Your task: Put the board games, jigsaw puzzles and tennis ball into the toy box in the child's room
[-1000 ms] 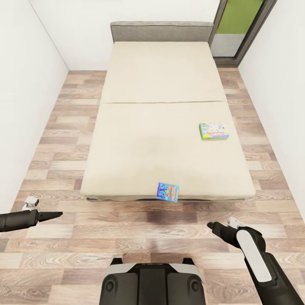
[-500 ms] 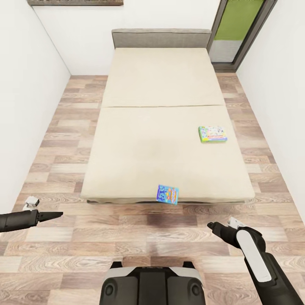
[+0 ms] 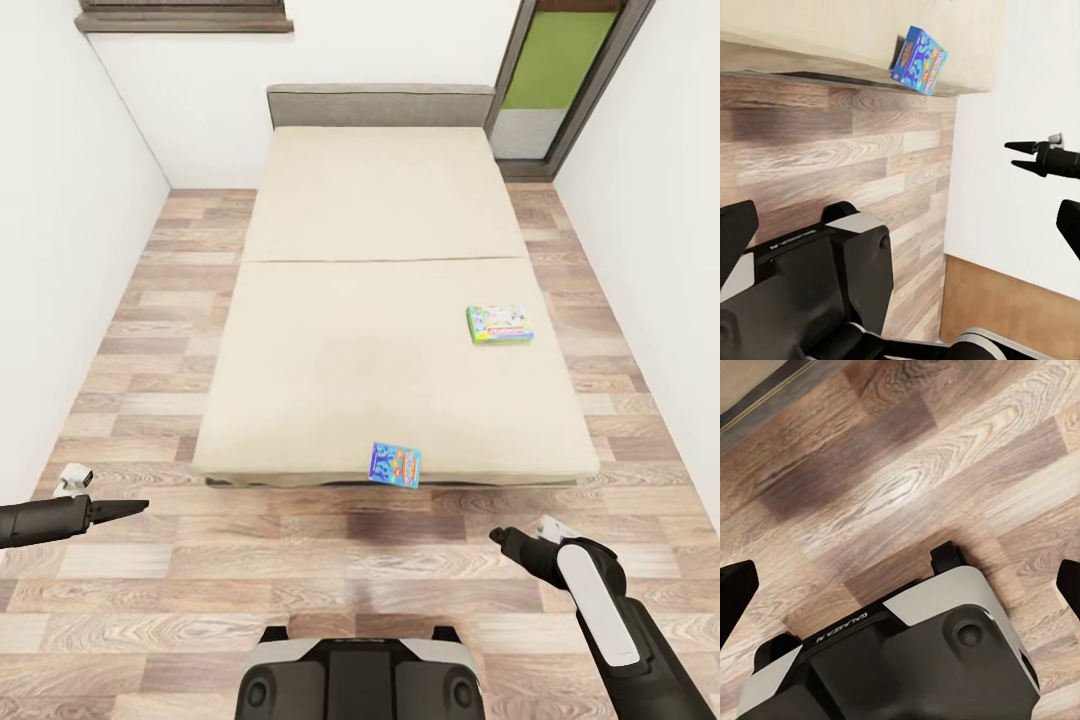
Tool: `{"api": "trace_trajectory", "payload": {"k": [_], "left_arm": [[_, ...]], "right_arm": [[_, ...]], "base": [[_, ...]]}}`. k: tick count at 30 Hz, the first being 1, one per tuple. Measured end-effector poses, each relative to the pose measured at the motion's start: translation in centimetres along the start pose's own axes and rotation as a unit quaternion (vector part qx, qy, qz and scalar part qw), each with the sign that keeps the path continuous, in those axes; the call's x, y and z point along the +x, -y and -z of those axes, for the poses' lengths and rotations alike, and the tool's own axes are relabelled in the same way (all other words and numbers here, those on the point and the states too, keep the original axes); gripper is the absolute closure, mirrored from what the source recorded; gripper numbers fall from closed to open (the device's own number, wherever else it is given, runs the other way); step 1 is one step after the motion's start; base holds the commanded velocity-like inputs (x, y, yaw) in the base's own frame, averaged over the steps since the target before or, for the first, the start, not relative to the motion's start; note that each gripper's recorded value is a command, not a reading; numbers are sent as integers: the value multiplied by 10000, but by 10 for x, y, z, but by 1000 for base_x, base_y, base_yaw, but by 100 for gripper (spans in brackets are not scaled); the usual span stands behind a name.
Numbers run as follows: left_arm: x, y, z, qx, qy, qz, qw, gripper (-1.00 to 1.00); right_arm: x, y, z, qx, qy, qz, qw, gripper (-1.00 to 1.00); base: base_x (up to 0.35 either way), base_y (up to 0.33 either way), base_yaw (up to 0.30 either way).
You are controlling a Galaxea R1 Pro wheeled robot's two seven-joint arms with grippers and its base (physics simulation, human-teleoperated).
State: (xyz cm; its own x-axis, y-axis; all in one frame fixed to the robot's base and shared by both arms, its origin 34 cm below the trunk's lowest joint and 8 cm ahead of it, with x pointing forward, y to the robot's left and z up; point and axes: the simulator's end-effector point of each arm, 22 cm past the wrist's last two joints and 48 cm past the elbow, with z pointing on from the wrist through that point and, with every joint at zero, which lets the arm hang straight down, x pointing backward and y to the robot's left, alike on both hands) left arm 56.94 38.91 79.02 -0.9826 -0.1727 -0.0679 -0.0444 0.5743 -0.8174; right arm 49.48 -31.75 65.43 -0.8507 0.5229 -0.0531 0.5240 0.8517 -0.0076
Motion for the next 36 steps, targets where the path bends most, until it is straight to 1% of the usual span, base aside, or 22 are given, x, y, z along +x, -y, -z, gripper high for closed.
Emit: {"api": "trace_trajectory", "payload": {"k": [18,36], "left_arm": [[-7,12,7,28,88,-120,9999,-100],[-14,24,14,65,175,-242,9995,-100]], "right_arm": [[-6,-3,9,-52,85,-5,9999,-100],[-4,-2,12,-41,52,-23,10000,-100]], "base": [[0,0,0],[0,0,0]]}}
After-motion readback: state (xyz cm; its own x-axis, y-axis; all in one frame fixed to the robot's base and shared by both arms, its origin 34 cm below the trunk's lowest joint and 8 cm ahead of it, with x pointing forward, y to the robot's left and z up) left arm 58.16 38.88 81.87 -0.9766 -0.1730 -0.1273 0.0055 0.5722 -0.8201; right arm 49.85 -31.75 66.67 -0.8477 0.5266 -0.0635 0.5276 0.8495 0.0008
